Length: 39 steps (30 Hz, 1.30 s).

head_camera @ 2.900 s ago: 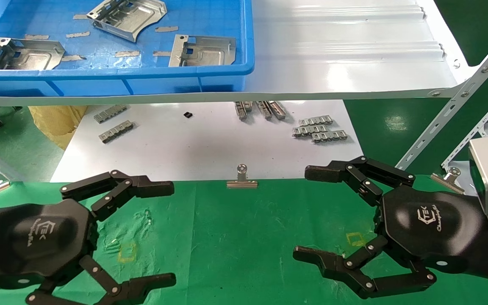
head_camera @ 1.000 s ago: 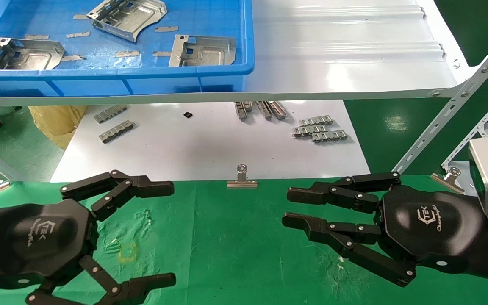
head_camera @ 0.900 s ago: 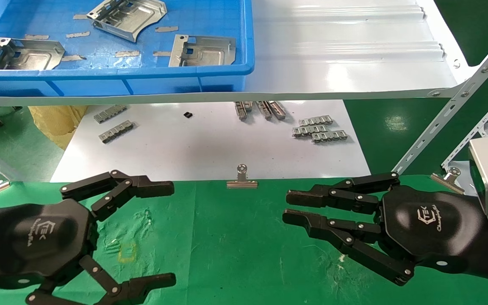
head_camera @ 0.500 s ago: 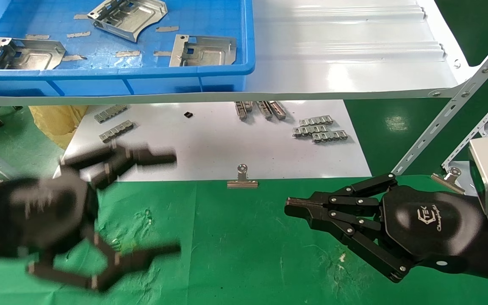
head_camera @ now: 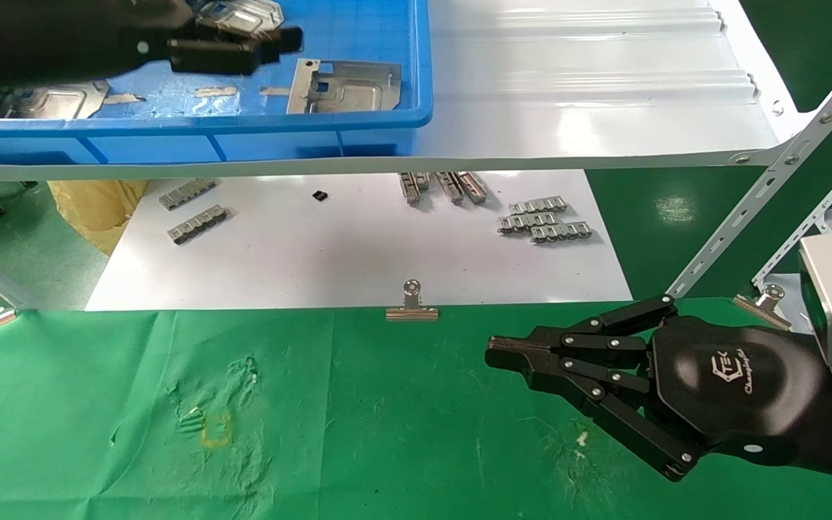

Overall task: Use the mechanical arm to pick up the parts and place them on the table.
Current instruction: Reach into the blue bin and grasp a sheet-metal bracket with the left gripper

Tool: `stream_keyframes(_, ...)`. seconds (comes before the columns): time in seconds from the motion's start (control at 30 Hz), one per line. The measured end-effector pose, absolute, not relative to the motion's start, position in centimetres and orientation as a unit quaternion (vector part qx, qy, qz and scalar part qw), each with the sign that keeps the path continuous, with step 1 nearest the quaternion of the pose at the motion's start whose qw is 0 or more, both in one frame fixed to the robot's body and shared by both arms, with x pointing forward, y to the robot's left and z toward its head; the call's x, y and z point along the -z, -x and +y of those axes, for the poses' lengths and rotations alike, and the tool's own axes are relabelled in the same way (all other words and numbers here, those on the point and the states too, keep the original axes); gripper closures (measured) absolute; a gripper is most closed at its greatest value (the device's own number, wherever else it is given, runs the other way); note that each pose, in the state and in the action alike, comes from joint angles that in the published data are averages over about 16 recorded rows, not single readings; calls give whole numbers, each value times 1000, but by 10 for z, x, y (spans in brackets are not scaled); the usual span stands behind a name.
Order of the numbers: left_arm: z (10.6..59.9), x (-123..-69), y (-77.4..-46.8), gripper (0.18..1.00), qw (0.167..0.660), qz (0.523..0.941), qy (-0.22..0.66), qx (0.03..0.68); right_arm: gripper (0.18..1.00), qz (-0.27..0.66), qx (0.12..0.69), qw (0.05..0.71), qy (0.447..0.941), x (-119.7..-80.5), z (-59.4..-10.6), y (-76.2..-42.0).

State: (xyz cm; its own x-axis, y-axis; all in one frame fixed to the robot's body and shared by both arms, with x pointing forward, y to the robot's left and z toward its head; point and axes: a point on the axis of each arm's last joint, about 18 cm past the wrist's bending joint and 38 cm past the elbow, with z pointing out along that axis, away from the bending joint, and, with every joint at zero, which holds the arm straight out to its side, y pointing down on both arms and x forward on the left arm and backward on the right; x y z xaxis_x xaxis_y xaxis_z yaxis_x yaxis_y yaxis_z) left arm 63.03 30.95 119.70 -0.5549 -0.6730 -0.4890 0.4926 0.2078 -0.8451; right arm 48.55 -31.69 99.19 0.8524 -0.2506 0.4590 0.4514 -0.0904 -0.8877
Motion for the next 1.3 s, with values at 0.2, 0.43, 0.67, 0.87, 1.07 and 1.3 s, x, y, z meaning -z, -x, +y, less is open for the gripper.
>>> stream_keyframes(0.2,324,-1219,-668,184,525,601,152,583,985,-73,262,670,690,-992,-317,-486)
stream_keyframes(0.43,338,-1224,-690,193,558,582,213,552,970,-73,262,670,690,-992,-317,-486)
stream_keyframes(0.67,345,-1222,-698,232,567,573,243,540,921,-73,262,670,690,-992,-317,-486)
stream_keyframes(0.87,347,-1221,-701,296,568,570,252,537,838,-73,262,670,690,-992,-317,-486)
stream_keyframes(1.07,347,-1222,-701,394,571,568,253,536,724,-73,262,670,690,-992,-317,-486)
stream_keyframes(1.3,348,-1223,-702,545,571,566,260,535,564,-73,262,670,690,-992,-317,-486)
